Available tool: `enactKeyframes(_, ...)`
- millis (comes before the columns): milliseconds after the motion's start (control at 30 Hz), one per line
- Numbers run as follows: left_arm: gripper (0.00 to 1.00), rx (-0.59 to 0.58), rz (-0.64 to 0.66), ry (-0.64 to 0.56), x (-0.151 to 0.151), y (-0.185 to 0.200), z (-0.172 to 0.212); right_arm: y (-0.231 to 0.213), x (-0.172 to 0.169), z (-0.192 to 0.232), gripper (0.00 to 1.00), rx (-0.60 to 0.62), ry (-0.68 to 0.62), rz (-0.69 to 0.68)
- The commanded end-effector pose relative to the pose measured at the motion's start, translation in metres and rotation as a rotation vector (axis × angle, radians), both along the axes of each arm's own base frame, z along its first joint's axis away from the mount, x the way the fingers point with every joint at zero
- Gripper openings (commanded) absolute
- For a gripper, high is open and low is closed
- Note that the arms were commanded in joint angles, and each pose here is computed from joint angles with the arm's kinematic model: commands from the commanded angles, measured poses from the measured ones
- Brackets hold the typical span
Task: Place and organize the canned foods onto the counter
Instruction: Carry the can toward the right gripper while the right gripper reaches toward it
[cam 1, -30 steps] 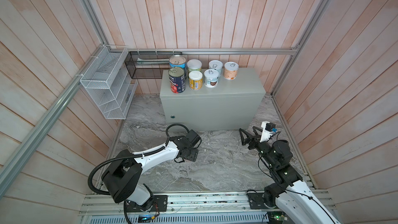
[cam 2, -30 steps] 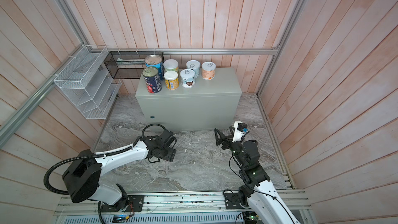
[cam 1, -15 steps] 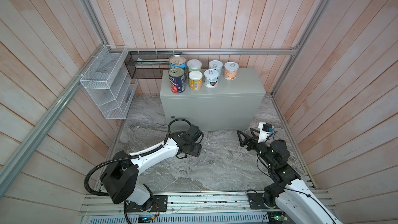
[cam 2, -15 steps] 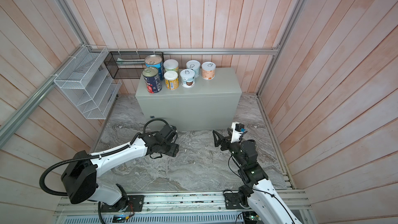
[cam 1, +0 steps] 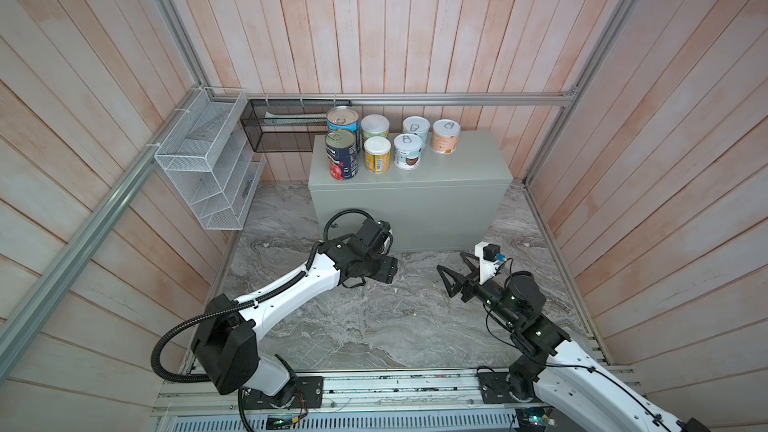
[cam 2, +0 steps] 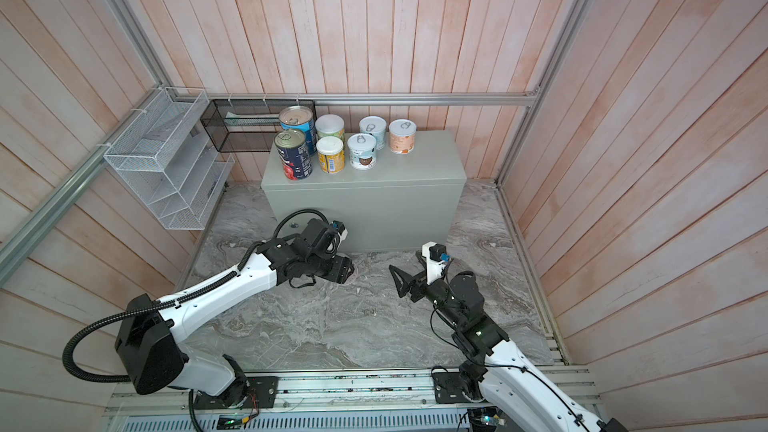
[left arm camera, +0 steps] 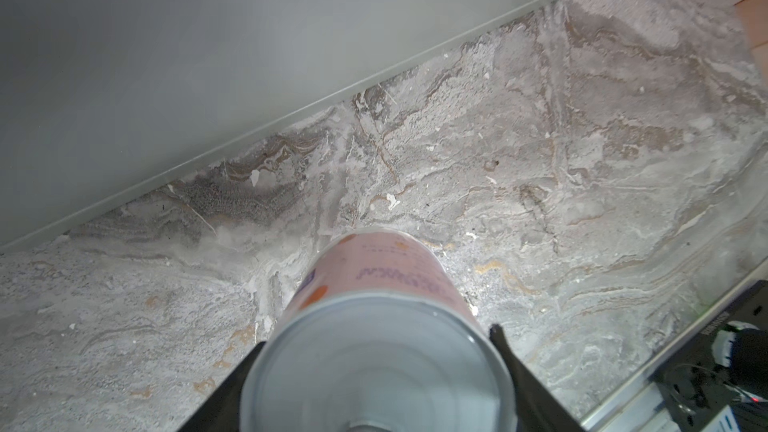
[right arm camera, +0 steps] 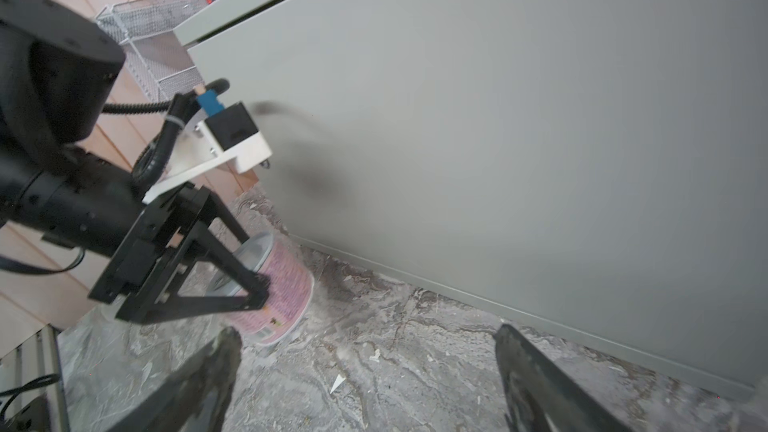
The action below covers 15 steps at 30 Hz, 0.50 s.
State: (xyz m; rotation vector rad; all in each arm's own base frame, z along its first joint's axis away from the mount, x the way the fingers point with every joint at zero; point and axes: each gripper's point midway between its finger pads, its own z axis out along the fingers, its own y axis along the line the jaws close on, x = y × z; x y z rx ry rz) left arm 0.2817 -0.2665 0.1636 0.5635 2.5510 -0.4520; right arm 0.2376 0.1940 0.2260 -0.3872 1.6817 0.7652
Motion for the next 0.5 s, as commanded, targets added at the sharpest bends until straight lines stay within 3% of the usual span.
enactKeyframes(0, 0.58, -0.066, -0.049, -0.021, 0.005, -0.011, 0.024, 0.013, -0.001, 0.004, 0.95, -0.044, -0.072, 0.014)
enactKeyframes(267, 0.55, -0.141, -0.123, 0.019, 0.002, -0.027, 0.048, 0.051, -0.019, 0.002, 0.95, -0.056, -0.13, 0.206)
enactKeyframes(467, 0.54, -0.172, -0.173, 0.039, -0.001, -0.038, 0.061, 0.058, -0.028, 0.008, 0.95, -0.057, -0.19, 0.268)
